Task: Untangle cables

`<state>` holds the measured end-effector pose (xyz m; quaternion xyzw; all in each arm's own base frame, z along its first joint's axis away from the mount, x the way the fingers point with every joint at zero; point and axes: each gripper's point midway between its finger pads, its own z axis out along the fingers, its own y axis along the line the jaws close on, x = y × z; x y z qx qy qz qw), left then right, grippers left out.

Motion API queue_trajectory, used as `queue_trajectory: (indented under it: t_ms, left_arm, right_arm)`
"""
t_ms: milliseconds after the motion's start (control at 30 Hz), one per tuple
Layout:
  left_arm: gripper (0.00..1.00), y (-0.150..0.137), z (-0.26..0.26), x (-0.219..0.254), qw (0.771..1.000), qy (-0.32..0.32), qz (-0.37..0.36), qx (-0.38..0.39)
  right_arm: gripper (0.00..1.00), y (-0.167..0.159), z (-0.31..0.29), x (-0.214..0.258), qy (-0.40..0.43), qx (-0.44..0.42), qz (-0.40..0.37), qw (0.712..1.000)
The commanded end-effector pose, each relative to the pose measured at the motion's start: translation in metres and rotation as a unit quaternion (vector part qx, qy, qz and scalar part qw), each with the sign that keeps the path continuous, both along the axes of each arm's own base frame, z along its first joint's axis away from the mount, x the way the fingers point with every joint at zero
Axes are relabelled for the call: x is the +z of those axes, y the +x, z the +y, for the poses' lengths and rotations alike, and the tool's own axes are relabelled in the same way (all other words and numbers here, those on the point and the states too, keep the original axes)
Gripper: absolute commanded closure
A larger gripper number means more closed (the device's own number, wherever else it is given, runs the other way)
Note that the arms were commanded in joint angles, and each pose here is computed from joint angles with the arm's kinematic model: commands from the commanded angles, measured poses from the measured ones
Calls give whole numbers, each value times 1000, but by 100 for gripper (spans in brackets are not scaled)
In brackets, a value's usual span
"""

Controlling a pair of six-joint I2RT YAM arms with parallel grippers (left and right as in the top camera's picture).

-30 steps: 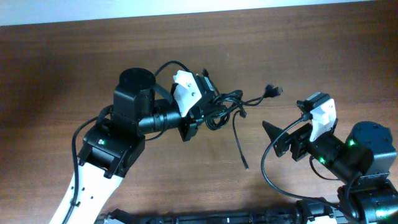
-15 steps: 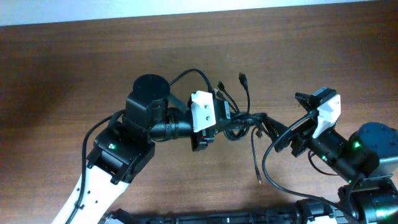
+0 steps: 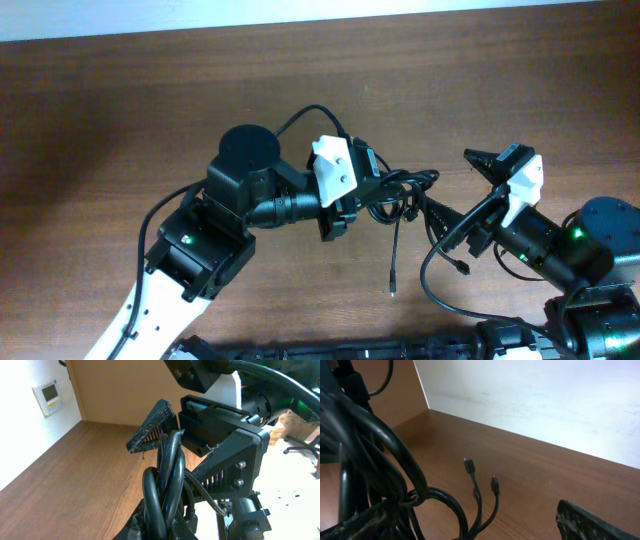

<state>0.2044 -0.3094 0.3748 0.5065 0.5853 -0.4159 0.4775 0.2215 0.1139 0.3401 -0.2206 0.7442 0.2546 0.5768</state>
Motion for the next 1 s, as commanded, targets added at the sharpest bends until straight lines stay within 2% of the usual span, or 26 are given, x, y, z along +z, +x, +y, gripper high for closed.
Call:
queue_trajectory:
  t_ms: [0,400,967]
  left_arm:
    - [100,-11,-19,1,999,-7,2,-34]
    - [100,4,-20,-6,1000,5,0,1]
    - [100,6,-23,3,1000,-9,-16,1]
  right_arm:
    - [0,-12,13,7,12,47,-11,999]
    - [0,-16,17,10,17,64,-14,998]
    - [0,-22,24,18,23,93,-30,995]
